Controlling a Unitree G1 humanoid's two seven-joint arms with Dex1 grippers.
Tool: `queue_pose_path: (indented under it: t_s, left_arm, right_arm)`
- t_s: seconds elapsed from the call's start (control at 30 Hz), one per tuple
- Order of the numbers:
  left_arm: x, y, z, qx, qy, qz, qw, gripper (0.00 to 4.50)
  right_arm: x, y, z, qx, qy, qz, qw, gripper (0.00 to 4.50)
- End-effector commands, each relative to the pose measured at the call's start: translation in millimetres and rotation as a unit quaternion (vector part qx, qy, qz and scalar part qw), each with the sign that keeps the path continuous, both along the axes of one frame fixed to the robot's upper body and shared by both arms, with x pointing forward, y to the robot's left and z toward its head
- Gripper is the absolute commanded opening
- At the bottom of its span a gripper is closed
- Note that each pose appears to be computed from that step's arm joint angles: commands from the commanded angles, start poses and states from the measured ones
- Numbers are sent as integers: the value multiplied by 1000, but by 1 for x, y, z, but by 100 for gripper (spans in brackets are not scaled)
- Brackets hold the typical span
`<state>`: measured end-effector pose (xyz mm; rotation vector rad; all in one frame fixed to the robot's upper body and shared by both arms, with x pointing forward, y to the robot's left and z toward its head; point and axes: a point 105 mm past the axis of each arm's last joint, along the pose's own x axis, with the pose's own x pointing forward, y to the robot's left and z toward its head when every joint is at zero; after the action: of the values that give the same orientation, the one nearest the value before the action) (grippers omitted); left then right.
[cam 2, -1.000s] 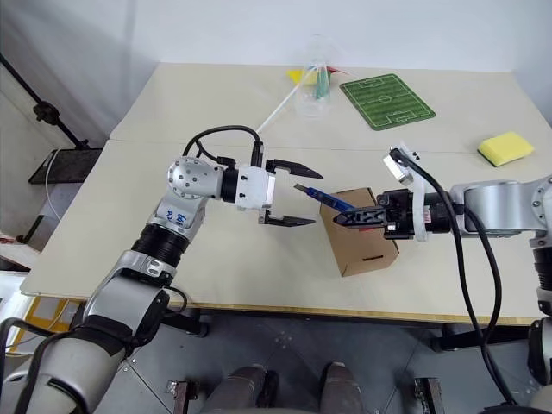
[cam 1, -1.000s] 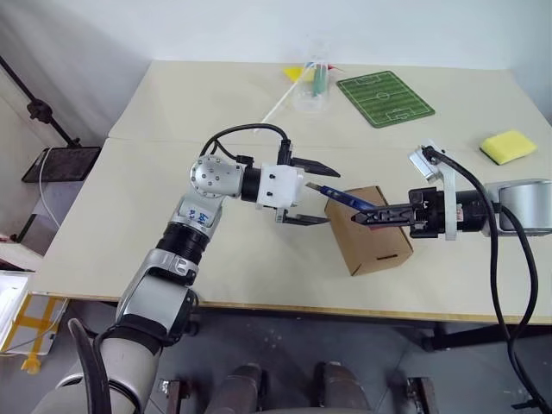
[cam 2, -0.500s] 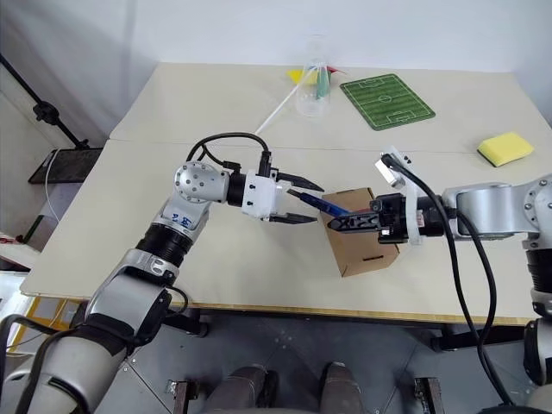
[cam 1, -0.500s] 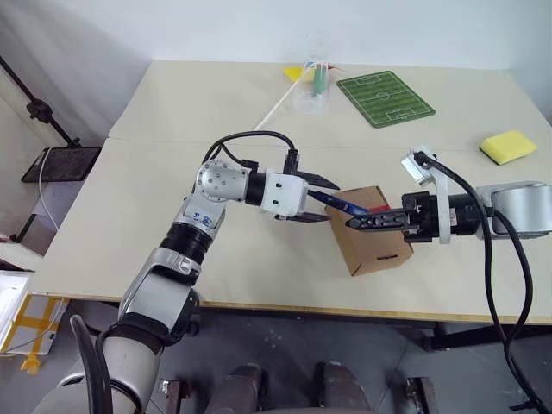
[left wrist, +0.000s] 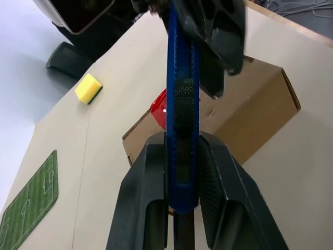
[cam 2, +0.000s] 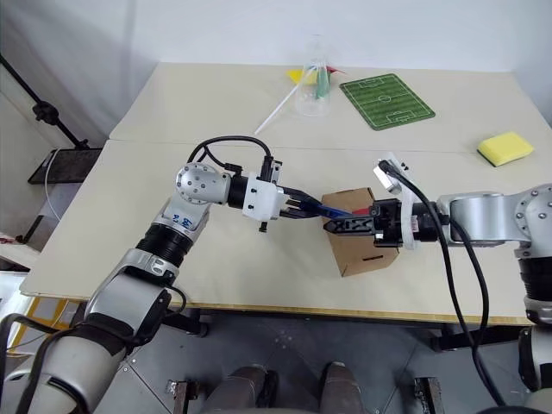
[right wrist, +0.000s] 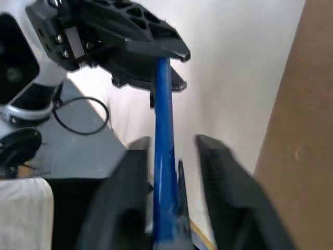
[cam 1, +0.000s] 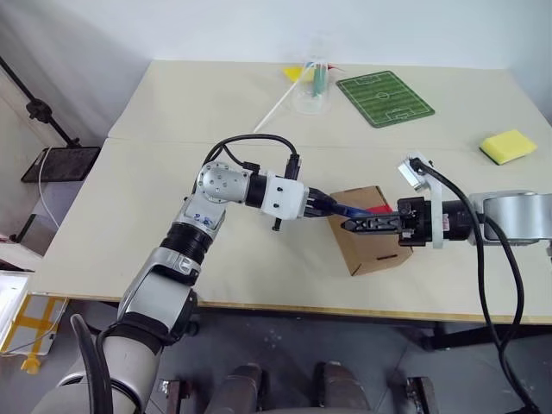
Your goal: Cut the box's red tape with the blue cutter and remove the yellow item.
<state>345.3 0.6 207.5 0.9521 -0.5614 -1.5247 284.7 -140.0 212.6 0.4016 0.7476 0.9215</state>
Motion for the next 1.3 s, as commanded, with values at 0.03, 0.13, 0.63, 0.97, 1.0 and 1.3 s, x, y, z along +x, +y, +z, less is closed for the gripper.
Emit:
queue_pose_path:
  t_s: [0.03,0.13,0.63,0.97,1.0,1.3]
  left_arm:
    - [-2,0,14,-21,-12,-4,1000,44]
    - [-2,1,11,-19,-9,-3,1000,44]
    - [3,2,17,-22,-10,14,1000,44]
    - [2,2,14,-20,-8,13,1000,44]
    - [2,2,14,-19,-9,14,1000,44]
    - [3,1,16,-21,-14,18,1000,44]
  right_arm:
    - [-7,-2,25,31,-53,4,998,303]
    - [-7,-6,29,40,-84,-26,995,372]
    - [-2,-9,19,91,-94,-105,986,372]
    - [2,-8,19,107,-98,-127,981,313]
    - [1,-7,19,108,-98,-124,981,283]
    - [1,-3,18,112,-93,-111,983,17]
